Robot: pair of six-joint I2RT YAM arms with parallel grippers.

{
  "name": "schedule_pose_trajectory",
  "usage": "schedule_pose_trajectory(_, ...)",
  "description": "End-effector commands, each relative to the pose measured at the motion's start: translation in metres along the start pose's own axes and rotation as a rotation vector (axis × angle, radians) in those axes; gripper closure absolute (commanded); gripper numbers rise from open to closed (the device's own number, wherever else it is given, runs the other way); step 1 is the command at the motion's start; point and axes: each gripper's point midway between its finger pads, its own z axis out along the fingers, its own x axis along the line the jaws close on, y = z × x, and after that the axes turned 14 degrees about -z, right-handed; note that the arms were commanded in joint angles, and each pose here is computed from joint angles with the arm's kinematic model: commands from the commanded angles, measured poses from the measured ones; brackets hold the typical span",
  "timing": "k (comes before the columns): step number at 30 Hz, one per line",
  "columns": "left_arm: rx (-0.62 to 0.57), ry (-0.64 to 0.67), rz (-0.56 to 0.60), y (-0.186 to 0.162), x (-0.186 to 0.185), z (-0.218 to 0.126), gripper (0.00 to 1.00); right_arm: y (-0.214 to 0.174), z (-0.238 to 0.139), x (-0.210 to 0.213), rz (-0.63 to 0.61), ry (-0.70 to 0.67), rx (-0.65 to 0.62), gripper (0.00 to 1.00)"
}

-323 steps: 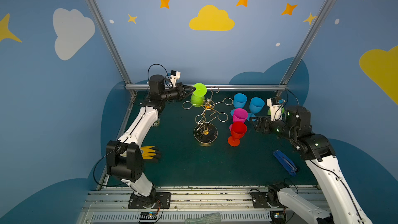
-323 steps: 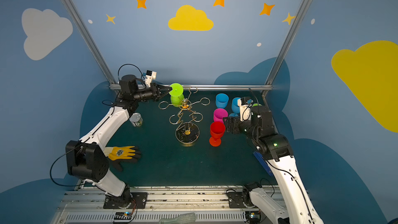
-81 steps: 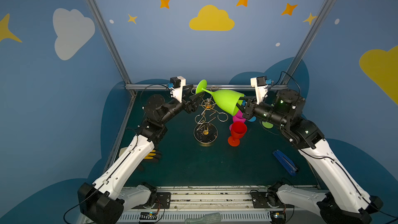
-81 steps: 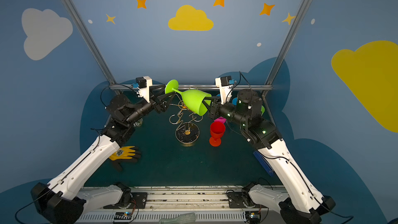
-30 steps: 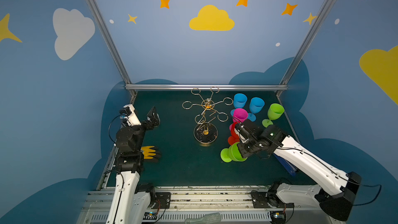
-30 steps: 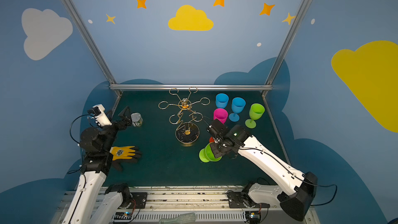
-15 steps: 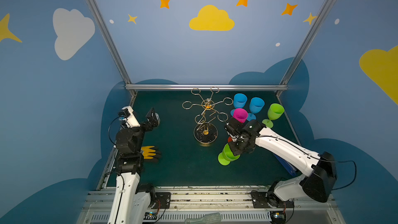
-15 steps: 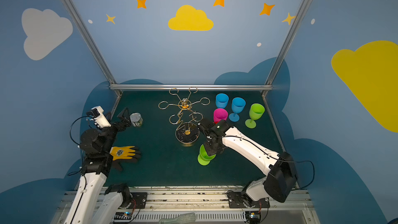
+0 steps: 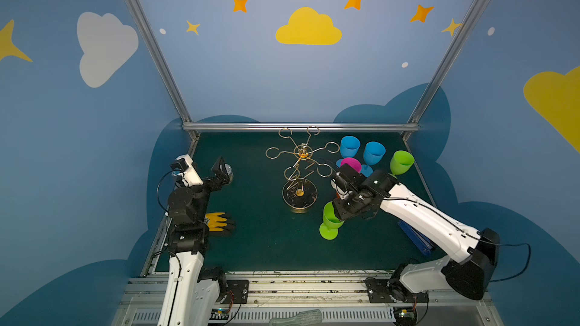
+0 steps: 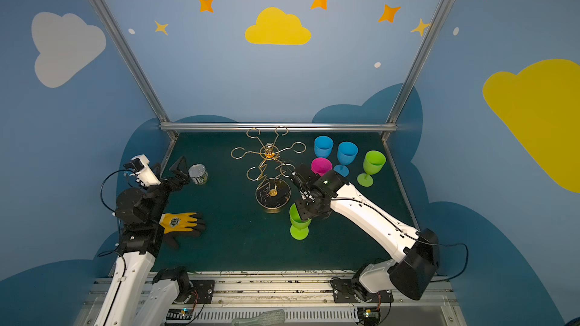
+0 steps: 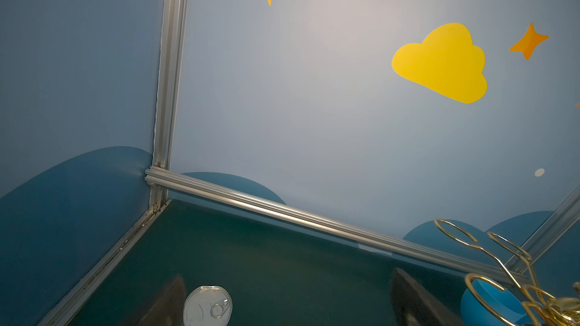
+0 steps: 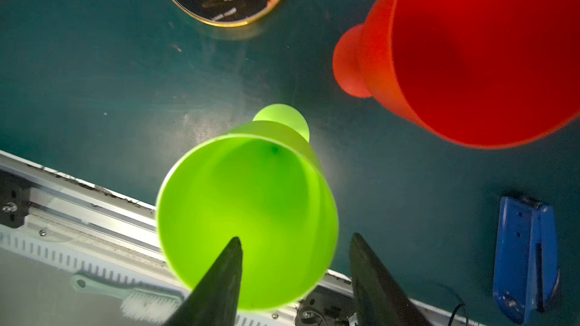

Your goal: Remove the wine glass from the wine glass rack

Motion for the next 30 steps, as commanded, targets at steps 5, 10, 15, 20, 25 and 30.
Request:
schedule_pose_trajectory(5,-0.002,-0.013,0.026,0.000,-0.001,0.000,0.00,0.023,-0.067,-0.024,-0.033,-0.028,-0.324,0.18)
schedule_pose_trajectory(10,0.110,-0.023,0.010,-0.027,0.005,0.013,0.00,0.031,-0.092,-0.067,0.065,-0.100,-0.629,0.11)
schedule_pose_trajectory(15,0.174,0.029,0.052,-0.072,0.032,0.021,0.00,0.021,-0.085,-0.126,0.199,-0.290,-0.821,0.11)
schedule_pose_trajectory(20,0.182,0.084,0.171,-0.114,0.053,0.021,0.00,-0.004,-0.040,-0.177,0.324,-0.496,-0.880,0.11)
schedule_pose_trajectory(25,0.246,0.111,0.260,-0.159,0.077,0.017,0.00,-0.027,0.009,-0.212,0.343,-0.669,-0.824,0.11)
schedule_pose_trajectory(30,0.292,0.142,0.303,-0.187,0.098,0.018,0.00,-0.032,0.048,-0.240,0.431,-0.664,-0.727,0.11)
